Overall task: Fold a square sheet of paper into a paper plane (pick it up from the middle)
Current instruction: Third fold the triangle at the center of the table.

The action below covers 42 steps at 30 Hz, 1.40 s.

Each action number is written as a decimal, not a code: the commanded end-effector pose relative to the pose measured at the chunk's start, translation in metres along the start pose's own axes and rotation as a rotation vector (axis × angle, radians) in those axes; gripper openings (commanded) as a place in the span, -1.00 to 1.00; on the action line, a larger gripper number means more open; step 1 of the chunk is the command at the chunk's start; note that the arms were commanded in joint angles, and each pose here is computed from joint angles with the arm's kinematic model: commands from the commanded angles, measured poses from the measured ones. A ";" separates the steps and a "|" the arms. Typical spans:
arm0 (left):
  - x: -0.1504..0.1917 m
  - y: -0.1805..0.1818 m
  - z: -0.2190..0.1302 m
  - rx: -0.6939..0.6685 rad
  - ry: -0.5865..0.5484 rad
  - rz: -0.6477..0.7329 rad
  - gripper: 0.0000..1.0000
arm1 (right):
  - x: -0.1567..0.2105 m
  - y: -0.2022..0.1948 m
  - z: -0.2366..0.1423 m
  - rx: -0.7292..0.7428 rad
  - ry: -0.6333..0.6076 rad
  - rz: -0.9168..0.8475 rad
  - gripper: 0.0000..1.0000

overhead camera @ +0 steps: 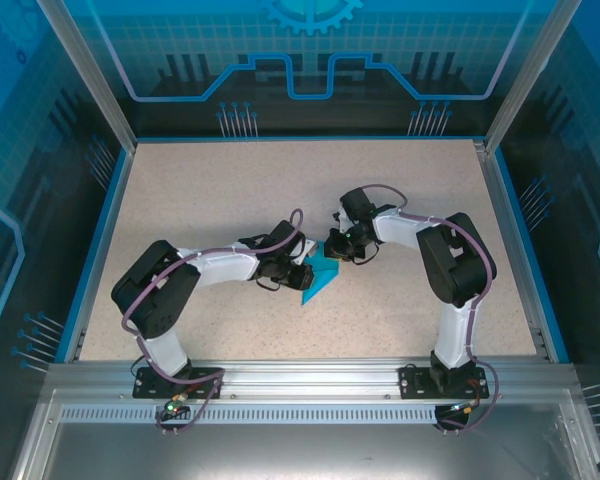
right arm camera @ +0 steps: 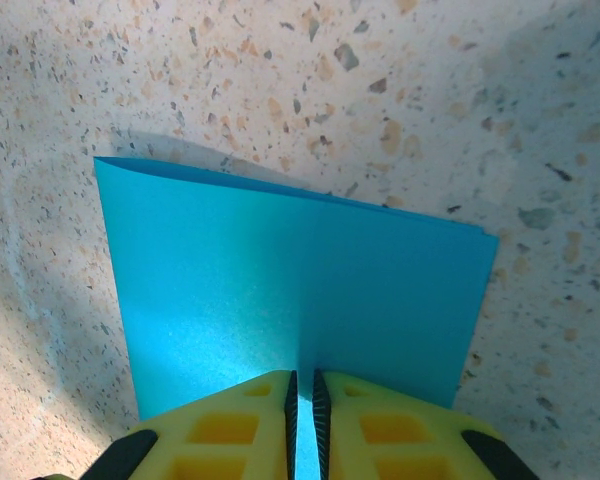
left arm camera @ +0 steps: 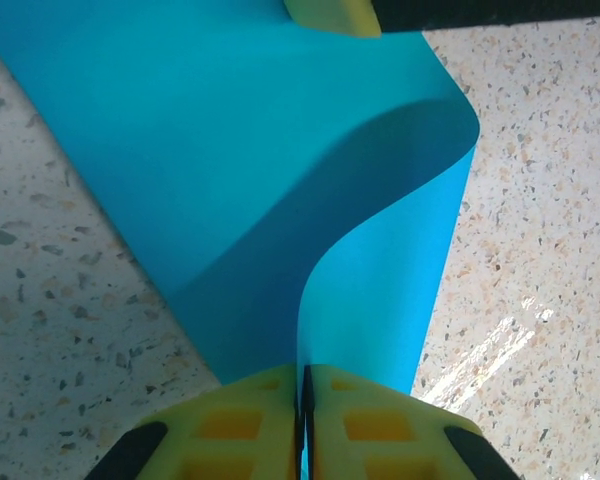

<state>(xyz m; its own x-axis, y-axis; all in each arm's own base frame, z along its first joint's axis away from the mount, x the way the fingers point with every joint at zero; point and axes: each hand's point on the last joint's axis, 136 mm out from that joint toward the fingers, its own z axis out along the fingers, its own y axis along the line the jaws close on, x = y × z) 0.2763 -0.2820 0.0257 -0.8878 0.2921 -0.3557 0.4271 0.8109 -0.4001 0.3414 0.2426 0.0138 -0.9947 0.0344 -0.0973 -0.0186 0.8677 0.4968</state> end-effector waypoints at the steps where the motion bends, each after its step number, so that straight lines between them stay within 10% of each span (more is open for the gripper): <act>1: -0.004 0.008 0.001 -0.032 0.002 0.014 -0.76 | 0.015 -0.009 0.007 0.048 0.049 0.009 -0.68; 42: 0.011 0.018 0.017 -0.056 0.065 0.014 -0.74 | 0.008 0.008 -0.011 -0.013 -0.002 0.013 -0.62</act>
<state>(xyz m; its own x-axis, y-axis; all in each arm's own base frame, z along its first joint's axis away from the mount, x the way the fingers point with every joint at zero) 0.2804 -0.2784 0.0137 -0.8876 0.3138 -0.3371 0.4298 0.8274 -0.3615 0.3414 0.2434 0.0152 -0.9942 0.0433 -0.0985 -0.0124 0.8631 0.5049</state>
